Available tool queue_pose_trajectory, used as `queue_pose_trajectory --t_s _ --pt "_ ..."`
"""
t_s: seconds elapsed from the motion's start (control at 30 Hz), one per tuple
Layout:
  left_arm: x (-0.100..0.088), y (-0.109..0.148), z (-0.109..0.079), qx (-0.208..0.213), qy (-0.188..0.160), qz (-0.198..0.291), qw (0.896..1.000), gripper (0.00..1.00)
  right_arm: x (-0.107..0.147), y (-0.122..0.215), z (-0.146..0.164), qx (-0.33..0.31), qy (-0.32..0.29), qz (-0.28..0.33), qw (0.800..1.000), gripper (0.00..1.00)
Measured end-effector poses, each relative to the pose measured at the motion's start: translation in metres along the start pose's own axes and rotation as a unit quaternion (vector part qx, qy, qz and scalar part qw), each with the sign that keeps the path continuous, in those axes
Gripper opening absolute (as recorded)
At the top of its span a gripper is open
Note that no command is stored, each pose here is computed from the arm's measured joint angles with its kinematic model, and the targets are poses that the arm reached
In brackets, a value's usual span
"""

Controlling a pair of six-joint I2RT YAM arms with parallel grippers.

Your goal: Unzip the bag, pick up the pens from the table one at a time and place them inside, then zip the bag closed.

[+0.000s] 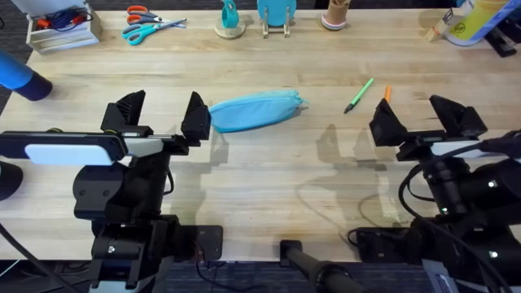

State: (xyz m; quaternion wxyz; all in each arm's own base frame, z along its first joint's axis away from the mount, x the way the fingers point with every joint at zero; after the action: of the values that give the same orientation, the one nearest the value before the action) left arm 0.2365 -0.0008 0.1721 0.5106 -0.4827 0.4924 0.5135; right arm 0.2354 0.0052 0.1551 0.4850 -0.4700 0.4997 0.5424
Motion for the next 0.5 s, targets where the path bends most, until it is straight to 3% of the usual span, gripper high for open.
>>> queue_pose_trajectory --t_s 0.33,0.5 --pt "0.000 0.000 0.002 -0.006 0.000 -0.001 1.000 0.995 0.000 0.000 0.000 0.000 0.000 -0.001 1.000 0.995" --pt "-0.010 0.000 0.005 -0.014 0.000 -0.021 1.000 0.994 -0.001 0.000 0.000 0.000 0.000 -0.002 1.000 0.995"
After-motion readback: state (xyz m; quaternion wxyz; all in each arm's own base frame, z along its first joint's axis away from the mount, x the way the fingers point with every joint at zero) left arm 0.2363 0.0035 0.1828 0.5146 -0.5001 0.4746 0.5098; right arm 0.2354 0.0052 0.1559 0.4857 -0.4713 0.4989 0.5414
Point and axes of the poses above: each hand's point on the last joint's axis, 136 mm out from that joint toward the fingers, its own y axis back along the fingers, its own z axis along the line the jaws close on, x = y × z, the point moved 1 cm from there along y, back along the fingers, and after that the axes turned 3 degrees about -y, right-handed, at the moved point
